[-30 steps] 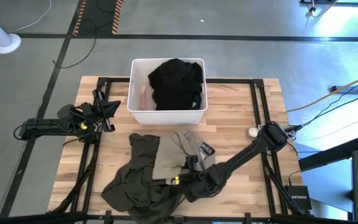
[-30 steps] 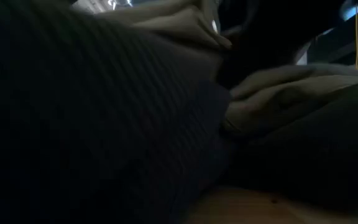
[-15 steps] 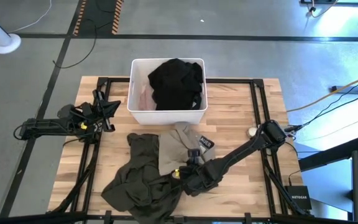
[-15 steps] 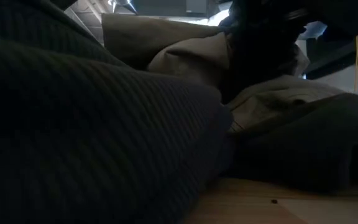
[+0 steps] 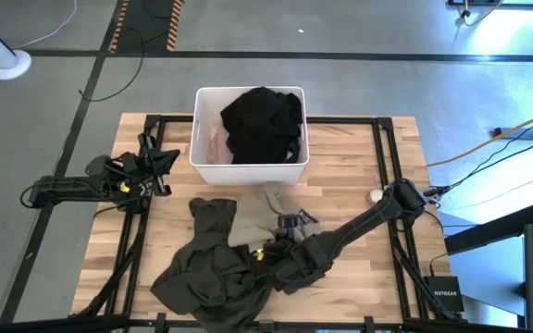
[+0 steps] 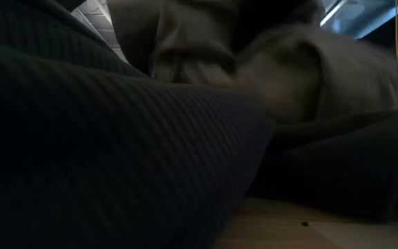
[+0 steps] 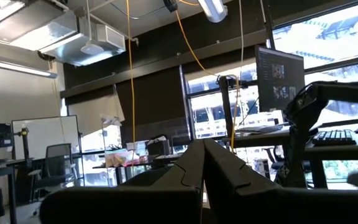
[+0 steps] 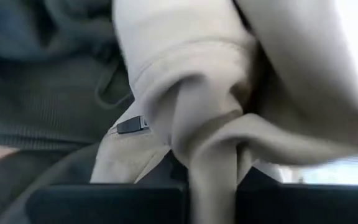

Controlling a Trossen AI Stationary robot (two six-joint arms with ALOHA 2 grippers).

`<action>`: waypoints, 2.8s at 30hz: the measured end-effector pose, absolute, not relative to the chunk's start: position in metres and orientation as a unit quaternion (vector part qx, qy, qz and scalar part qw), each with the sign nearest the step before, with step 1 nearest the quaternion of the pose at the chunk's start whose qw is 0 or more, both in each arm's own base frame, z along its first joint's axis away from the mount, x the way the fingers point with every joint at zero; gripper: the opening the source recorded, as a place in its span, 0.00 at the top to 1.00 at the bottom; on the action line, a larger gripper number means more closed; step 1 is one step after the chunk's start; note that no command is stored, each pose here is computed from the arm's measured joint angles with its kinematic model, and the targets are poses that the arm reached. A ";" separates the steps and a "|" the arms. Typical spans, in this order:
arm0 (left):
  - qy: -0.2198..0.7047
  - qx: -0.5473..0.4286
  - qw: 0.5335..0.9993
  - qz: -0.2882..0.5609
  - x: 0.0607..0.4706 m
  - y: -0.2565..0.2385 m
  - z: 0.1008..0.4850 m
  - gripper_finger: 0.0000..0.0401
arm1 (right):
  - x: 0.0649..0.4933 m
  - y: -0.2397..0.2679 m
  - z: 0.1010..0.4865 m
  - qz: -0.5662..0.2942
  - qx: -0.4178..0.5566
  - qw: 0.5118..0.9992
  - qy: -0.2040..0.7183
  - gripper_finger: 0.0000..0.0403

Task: Sort clothes
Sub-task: Put the brown jacket into the white laundry organizer

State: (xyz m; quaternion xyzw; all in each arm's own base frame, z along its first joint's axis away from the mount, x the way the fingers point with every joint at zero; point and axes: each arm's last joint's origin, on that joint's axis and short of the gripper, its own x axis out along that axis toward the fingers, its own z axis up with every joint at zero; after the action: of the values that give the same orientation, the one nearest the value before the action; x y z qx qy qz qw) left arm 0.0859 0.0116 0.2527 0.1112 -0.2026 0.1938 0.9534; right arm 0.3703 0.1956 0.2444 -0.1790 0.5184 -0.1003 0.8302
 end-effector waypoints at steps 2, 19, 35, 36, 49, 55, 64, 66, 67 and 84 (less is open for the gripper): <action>-0.202 0.111 0.953 0.194 0.086 0.012 0.253 1.00 | 0.372 0.195 0.260 -0.110 -0.185 0.835 0.506 0.94; -0.202 0.112 0.953 0.194 0.086 0.012 0.253 1.00 | 0.364 0.183 0.384 -0.172 -0.240 0.878 0.376 0.93; -0.201 0.116 0.953 0.195 0.086 0.012 0.253 1.00 | 0.358 0.104 0.461 -0.280 -0.258 0.885 0.267 0.93; -0.201 0.115 0.953 0.195 0.086 0.012 0.253 1.00 | 0.359 0.096 0.467 -0.288 -0.259 0.885 0.259 0.93; -0.201 0.115 0.953 0.195 0.086 0.012 0.253 1.00 | 0.381 -0.004 0.498 -0.269 -0.307 0.892 0.193 0.93; -0.201 0.116 0.953 0.195 0.086 0.012 0.253 1.00 | 0.385 -0.051 0.485 -0.253 -0.265 0.906 0.213 0.93; -0.200 0.121 0.952 0.196 0.086 0.012 0.253 1.00 | 0.401 -0.101 0.413 -0.253 -0.192 0.896 0.312 0.93; -0.200 0.121 0.952 0.196 0.086 0.012 0.253 1.00 | 0.404 -0.107 0.393 -0.251 -0.179 0.890 0.336 0.93; -0.200 0.121 0.952 0.196 0.086 0.012 0.253 1.00 | 0.406 -0.109 0.382 -0.249 -0.171 0.889 0.343 0.93; -0.201 0.120 0.952 0.196 0.086 0.012 0.253 1.00 | 0.408 -0.123 0.274 -0.207 -0.051 0.900 0.381 0.93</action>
State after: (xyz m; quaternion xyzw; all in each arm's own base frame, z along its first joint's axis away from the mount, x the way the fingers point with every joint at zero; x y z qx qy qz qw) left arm 0.0859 0.0116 0.2527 0.1199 -0.2012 0.1959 0.9522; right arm 0.4080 -0.1230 0.2737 -0.0512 0.3812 -0.2072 0.8995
